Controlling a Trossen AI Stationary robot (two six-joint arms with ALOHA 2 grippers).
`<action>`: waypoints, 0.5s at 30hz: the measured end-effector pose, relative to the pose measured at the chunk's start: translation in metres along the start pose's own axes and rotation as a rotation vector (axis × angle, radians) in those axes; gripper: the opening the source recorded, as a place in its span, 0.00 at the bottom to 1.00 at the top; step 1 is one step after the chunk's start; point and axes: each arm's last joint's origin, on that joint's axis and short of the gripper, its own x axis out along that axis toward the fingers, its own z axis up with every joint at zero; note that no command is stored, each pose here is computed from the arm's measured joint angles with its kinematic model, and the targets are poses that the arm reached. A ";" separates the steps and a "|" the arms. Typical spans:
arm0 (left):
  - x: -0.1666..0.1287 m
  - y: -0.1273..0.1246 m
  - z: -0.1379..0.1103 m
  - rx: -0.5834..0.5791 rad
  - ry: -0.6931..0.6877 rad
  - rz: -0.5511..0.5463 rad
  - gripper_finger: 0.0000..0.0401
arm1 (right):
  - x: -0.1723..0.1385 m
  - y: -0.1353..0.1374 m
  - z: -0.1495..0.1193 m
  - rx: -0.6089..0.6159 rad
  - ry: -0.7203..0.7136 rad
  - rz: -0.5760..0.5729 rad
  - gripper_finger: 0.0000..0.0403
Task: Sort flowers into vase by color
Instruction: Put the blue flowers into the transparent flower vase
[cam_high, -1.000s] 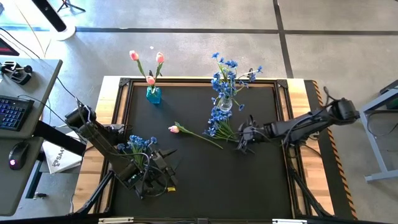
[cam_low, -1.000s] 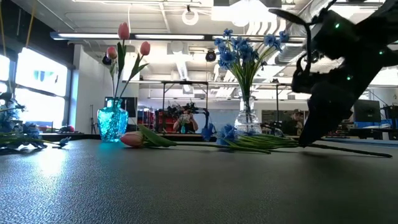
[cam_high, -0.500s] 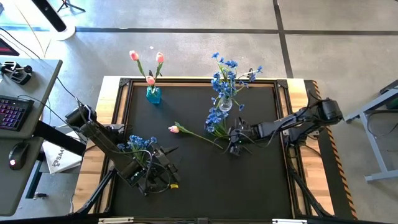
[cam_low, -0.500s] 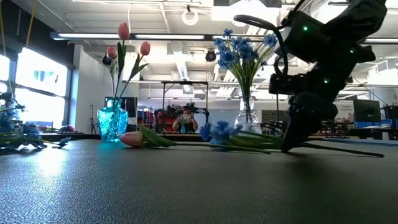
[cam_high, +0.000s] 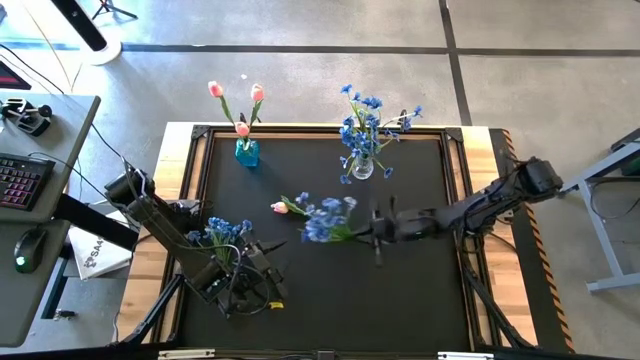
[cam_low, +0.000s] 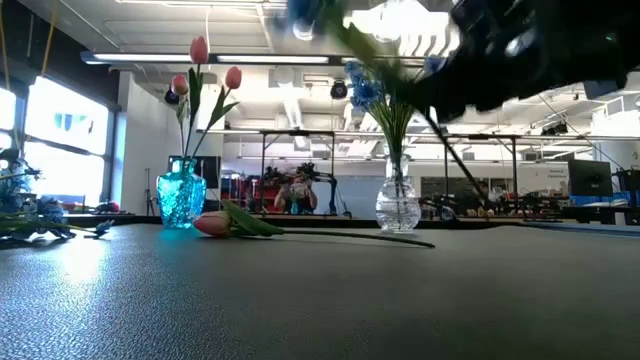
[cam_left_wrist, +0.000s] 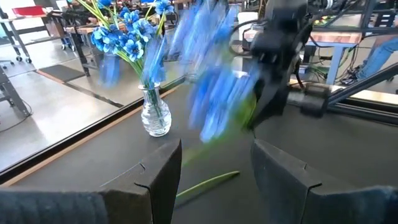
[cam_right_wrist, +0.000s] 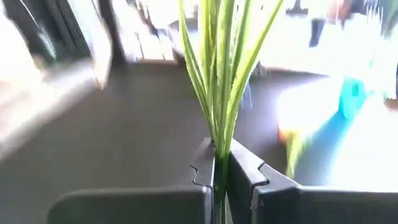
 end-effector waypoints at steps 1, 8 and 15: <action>0.000 0.000 0.000 0.001 0.000 0.000 0.45 | -0.004 0.000 0.002 -0.003 -0.095 0.019 0.02; 0.018 0.002 0.000 0.026 0.059 -0.007 0.45 | -0.036 0.003 0.023 0.000 -0.571 0.172 0.01; 0.084 -0.027 -0.016 0.186 0.079 -0.120 0.45 | -0.033 0.018 0.045 -0.074 -0.680 0.279 0.01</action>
